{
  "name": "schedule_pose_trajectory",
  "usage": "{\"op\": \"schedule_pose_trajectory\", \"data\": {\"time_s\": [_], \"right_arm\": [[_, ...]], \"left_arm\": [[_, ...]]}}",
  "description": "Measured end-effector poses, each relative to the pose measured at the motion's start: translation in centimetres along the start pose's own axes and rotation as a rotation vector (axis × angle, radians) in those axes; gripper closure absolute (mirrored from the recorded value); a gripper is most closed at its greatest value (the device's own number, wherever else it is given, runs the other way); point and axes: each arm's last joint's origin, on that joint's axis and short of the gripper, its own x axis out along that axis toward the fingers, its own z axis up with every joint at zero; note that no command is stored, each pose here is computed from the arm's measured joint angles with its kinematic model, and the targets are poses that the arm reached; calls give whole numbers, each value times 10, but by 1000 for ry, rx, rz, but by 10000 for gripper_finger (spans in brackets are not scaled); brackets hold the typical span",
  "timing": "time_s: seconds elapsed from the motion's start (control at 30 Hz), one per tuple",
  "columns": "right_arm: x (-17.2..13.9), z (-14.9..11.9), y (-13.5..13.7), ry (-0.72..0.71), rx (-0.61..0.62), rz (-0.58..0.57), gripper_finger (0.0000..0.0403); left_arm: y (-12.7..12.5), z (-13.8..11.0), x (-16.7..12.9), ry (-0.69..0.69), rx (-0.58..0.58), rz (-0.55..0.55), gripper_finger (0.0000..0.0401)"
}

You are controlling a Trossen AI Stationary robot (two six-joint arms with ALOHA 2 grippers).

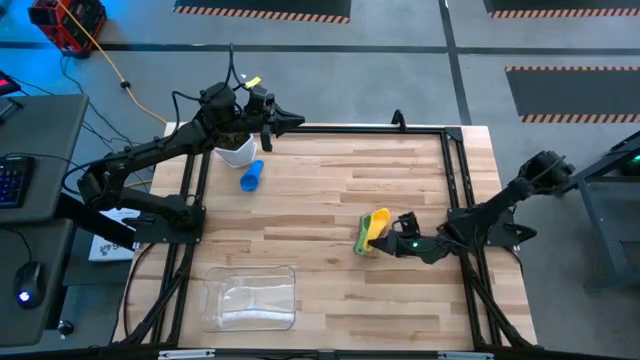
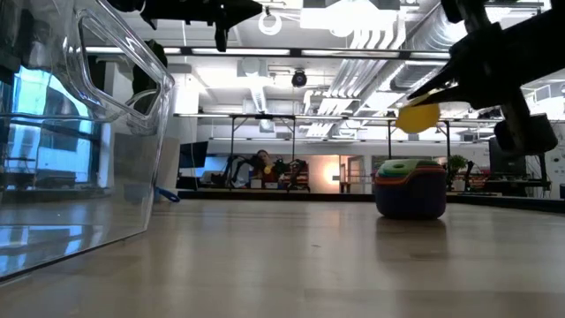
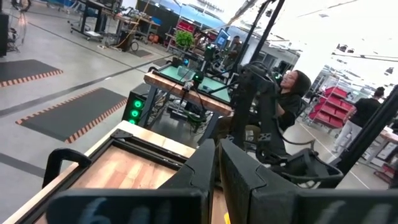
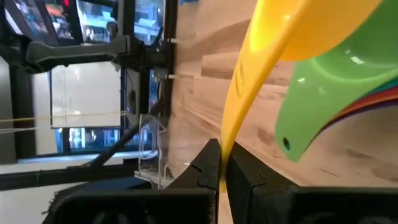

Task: Nest measuring cups in basket
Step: Stack the yellow measuring cup on top of the green measuring cup

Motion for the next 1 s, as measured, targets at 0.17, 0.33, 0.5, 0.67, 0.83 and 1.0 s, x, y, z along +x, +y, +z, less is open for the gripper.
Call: {"op": "schedule_pose_trajectory", "data": {"time_s": [0.17, 0.33, 0.5, 0.67, 0.83, 1.0], "right_arm": [[19, -2, -5, 6, 10, 1, 403], [28, -6, -15, 1, 57, -21, 403], [28, -6, -15, 1, 77, -19, 403], [31, -2, -16, -23, 124, -25, 377], [32, 0, -16, -28, 127, -27, 297], [28, -1, -13, 63, 112, -44, 223]], "left_arm": [[0, 0, 0, -3, -9, 7, 386], [0, 0, 0, -2, -10, 7, 386], [0, 0, 0, -2, -9, 7, 386], [0, 0, 0, -2, -10, 7, 386], [0, 0, 0, -2, -11, 7, 386], [0, 0, 0, -2, -10, 6, 386]]}}
